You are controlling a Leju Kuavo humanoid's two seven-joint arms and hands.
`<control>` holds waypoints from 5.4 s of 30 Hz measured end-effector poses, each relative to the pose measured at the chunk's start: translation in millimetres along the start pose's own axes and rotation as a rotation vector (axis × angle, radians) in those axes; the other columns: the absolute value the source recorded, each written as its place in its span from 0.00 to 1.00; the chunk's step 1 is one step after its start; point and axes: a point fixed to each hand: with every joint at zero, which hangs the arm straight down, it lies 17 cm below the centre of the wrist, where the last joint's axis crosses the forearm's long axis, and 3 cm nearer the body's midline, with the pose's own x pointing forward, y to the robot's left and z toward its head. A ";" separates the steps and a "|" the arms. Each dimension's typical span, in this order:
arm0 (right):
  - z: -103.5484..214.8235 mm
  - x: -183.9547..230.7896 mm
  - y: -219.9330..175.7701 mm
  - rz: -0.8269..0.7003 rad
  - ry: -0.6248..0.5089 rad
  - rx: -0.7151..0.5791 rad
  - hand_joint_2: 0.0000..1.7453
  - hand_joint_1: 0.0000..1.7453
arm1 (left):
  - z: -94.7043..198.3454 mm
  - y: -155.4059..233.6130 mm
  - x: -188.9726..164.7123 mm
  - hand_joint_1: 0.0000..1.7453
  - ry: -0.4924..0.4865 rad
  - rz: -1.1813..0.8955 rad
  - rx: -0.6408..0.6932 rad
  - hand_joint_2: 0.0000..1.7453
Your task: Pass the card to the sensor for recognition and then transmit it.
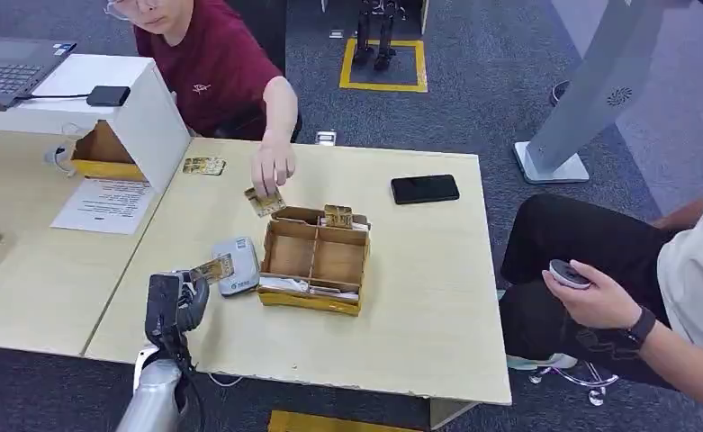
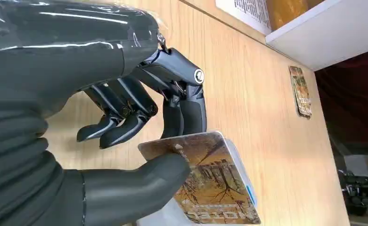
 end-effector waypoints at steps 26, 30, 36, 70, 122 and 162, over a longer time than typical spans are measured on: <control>0.0 1.9 -0.2 0.033 -0.008 -0.001 0.00 0.00 | -30.6 9.9 -4.7 1.00 -0.018 -0.101 0.018 1.00; 0.1 2.0 0.2 0.033 -0.008 0.000 0.00 0.00 | -26.8 8.0 -1.2 1.00 -0.041 -0.150 0.021 1.00; 0.2 2.6 0.8 0.028 -0.010 0.002 0.00 0.00 | -25.5 0.3 -1.4 1.00 -0.029 -0.174 -0.006 1.00; 0.4 2.5 1.3 0.048 -0.007 0.003 0.00 0.00 | -17.3 -21.6 -14.8 1.00 0.045 -0.081 -0.117 1.00; 1.0 8.9 3.3 0.076 -0.035 0.003 0.00 0.00 | -37.2 -3.3 -33.1 1.00 0.071 -0.081 -0.248 1.00; 0.7 8.7 2.7 0.135 -0.054 0.008 0.00 0.00 | -6.3 252.9 -3.0 1.00 0.221 -0.156 -0.615 1.00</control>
